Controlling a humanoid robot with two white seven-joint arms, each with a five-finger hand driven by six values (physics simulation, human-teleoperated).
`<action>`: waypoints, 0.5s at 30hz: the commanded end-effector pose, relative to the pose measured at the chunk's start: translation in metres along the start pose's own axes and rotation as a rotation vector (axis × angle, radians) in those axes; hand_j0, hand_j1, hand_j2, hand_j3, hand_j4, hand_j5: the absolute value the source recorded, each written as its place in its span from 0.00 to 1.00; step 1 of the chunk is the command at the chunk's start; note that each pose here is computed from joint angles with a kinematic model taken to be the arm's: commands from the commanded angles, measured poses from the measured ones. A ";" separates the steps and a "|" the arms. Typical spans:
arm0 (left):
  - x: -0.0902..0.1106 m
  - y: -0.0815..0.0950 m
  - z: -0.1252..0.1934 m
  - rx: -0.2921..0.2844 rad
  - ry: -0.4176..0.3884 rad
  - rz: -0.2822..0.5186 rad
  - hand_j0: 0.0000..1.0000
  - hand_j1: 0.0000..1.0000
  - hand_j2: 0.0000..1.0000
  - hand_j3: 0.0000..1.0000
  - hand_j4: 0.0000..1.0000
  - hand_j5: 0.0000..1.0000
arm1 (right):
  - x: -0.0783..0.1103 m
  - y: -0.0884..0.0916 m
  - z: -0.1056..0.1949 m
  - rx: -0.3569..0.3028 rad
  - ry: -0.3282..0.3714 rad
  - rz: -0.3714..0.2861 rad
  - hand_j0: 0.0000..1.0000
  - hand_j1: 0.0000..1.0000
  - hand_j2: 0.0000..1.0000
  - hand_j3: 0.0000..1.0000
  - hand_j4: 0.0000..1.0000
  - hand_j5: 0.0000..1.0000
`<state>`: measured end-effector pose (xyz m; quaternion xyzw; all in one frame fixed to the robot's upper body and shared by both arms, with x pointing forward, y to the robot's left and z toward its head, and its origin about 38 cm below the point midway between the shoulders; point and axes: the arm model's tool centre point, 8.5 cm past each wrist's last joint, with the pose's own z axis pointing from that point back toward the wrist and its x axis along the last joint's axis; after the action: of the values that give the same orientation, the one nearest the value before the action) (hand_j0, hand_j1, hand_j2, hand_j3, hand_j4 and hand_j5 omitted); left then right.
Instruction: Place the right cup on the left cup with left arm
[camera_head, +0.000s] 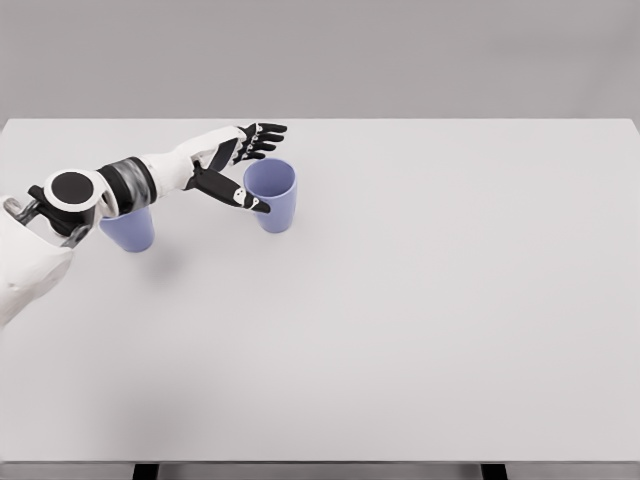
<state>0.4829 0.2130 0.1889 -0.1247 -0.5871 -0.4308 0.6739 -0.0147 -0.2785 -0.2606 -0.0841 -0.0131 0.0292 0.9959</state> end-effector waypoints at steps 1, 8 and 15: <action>-0.001 0.000 0.000 0.002 0.002 0.007 1.00 1.00 1.00 1.00 1.00 1.00 | 0.000 0.000 0.000 0.000 0.000 0.000 1.00 1.00 1.00 1.00 1.00 1.00; -0.004 0.000 -0.004 0.002 0.005 0.020 1.00 1.00 1.00 1.00 1.00 1.00 | 0.000 0.000 0.000 0.000 0.000 0.000 1.00 1.00 1.00 1.00 1.00 1.00; -0.006 -0.002 -0.006 0.000 0.007 0.028 1.00 1.00 1.00 1.00 1.00 1.00 | 0.000 0.000 0.000 0.000 0.000 0.000 1.00 1.00 1.00 1.00 1.00 1.00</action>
<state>0.4857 0.2110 0.1805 -0.1291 -0.5822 -0.4231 0.6822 -0.0147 -0.2785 -0.2606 -0.0841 -0.0130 0.0292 0.9959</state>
